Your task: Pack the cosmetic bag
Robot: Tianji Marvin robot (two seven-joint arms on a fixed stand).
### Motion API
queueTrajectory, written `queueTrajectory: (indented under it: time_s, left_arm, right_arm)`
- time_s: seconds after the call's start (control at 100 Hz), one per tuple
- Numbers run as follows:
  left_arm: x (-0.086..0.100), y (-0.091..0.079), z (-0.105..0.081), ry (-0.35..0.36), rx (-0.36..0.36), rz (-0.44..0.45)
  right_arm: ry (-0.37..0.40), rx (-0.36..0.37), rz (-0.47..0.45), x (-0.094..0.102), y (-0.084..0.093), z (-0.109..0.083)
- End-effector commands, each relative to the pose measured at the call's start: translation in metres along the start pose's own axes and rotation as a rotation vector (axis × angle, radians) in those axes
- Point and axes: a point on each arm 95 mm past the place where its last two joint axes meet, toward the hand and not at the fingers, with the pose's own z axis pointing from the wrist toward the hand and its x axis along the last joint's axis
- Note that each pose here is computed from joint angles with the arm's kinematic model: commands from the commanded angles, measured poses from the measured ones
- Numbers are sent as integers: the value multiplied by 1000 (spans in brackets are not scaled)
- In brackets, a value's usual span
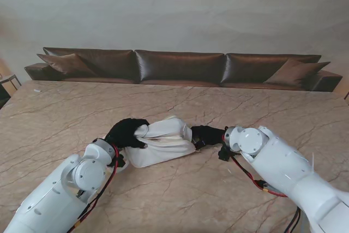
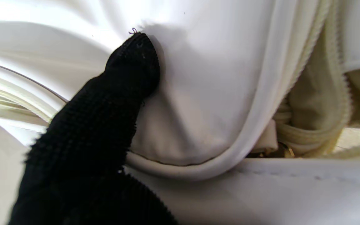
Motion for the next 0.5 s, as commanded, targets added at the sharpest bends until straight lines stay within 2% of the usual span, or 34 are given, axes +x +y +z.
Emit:
queueTrajectory:
  time_s: [0.0, 0.11, 0.39, 0.49]
  left_arm:
    - [2, 4, 1, -7, -1, -11]
    - [3, 5, 2, -5, -5, -9]
    - [5, 6, 3, -5, -11, -5]
    - [5, 7, 3, -9, -12, -4]
  right_arm:
    - [-39, 46, -9, -20, -24, -6]
    - [-33, 45, 16, -23, -26, -10]
    - [-31, 19, 5, -27, -27, -19]
    - [-37, 33, 12, -28, -28, -24]
